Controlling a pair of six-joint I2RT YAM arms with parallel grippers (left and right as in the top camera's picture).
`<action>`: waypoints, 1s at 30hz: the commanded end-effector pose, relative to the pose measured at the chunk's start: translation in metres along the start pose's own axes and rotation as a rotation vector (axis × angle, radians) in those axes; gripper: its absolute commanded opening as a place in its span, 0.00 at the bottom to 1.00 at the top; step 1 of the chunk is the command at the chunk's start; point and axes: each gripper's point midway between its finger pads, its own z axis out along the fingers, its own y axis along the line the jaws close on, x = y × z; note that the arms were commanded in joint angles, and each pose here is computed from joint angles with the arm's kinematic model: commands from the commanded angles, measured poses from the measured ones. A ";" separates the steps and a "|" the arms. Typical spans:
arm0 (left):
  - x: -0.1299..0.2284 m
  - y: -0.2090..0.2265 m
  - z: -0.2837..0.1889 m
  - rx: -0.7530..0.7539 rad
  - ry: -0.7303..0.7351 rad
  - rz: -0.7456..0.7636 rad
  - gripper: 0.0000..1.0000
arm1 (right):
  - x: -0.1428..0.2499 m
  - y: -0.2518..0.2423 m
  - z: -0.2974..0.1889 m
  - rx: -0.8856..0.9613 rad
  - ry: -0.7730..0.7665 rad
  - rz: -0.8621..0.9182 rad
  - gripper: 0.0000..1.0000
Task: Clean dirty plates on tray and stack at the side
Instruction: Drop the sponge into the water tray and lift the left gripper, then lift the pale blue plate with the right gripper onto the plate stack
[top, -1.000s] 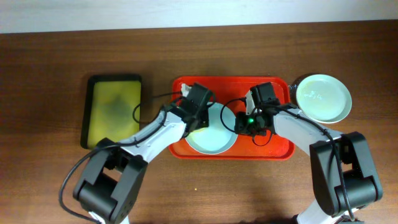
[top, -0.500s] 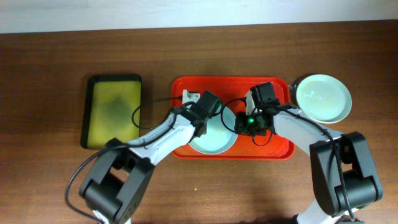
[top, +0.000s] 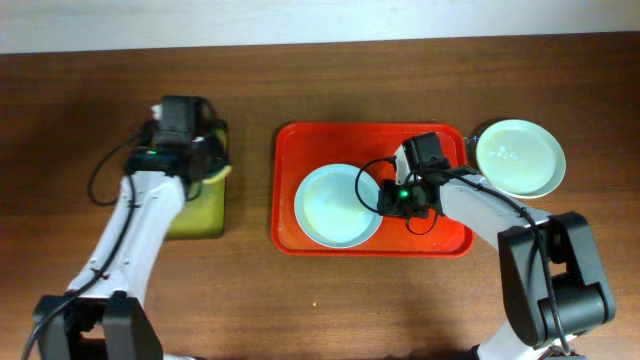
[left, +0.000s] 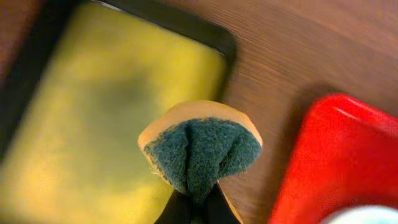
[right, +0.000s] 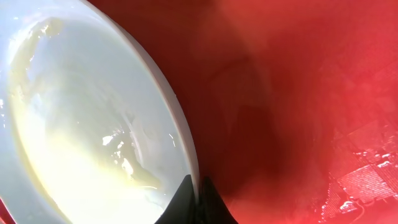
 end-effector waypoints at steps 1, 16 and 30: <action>-0.018 0.028 -0.001 -0.033 -0.026 -0.048 0.00 | 0.001 -0.009 0.003 0.037 -0.003 0.002 0.04; 0.015 0.067 0.094 -0.101 0.182 -0.114 0.36 | 0.001 -0.009 0.003 0.036 -0.004 0.001 0.04; -0.082 0.040 -0.083 0.040 -0.196 -0.127 0.99 | -0.087 0.078 -0.222 1.056 -0.492 -0.556 0.04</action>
